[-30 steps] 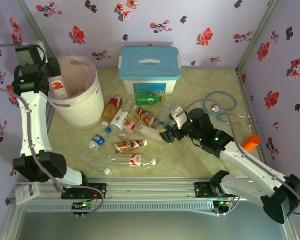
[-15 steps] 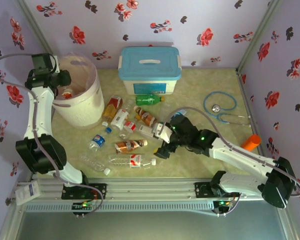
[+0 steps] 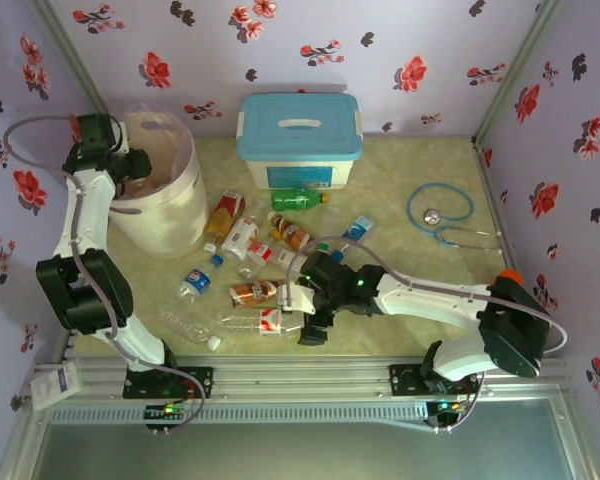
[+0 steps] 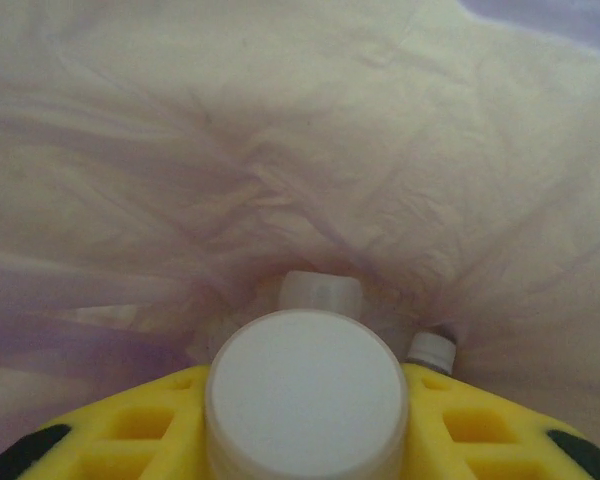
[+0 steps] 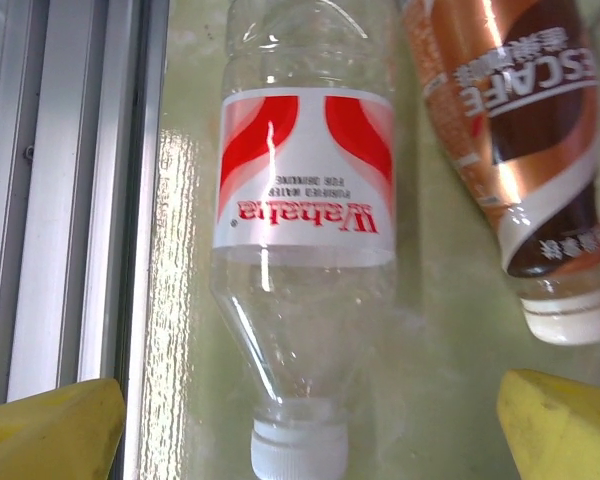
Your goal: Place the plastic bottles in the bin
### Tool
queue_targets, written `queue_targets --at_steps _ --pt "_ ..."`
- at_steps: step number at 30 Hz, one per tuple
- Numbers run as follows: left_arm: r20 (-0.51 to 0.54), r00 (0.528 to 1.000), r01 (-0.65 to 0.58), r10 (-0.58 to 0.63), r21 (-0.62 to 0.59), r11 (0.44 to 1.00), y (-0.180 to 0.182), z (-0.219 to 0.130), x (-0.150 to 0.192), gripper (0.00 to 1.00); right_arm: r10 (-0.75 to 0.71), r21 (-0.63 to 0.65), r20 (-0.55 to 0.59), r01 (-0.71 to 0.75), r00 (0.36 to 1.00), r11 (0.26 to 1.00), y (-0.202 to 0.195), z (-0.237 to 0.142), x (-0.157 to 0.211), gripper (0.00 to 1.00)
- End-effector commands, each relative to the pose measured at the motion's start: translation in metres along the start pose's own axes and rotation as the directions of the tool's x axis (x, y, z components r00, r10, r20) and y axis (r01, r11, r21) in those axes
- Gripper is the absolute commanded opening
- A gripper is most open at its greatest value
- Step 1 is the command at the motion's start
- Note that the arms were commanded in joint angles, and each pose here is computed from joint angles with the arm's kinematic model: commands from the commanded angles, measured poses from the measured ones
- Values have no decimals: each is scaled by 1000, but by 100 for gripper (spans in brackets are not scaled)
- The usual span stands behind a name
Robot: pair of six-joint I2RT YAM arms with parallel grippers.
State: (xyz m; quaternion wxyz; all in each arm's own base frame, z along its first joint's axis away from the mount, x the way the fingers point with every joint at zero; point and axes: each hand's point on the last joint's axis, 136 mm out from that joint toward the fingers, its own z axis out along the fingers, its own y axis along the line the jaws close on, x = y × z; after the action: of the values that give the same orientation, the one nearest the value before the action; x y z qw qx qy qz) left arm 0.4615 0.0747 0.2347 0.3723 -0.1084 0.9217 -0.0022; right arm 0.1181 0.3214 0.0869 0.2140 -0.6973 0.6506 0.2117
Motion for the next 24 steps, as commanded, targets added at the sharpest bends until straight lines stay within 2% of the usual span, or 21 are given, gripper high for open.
queue_targets --at_steps 1,8,17,24 --pt "-17 999 37 -36 15 999 0 14 6 36 -35 -14 34 35 999 999 1 7 -16 96" --pt "-13 999 45 -45 16 999 0 13 5 70 10 -5 19 -10 1000 1000 -3 29 -12 96" --pt "63 998 27 -29 23 999 -4 -27 -17 94 38 -18 -29 -39 999 999 -4 50 -1 93" --pt "177 984 29 -35 36 999 -8 -82 -43 100 45 -7 -41 -46 998 999 -7 61 2 91"
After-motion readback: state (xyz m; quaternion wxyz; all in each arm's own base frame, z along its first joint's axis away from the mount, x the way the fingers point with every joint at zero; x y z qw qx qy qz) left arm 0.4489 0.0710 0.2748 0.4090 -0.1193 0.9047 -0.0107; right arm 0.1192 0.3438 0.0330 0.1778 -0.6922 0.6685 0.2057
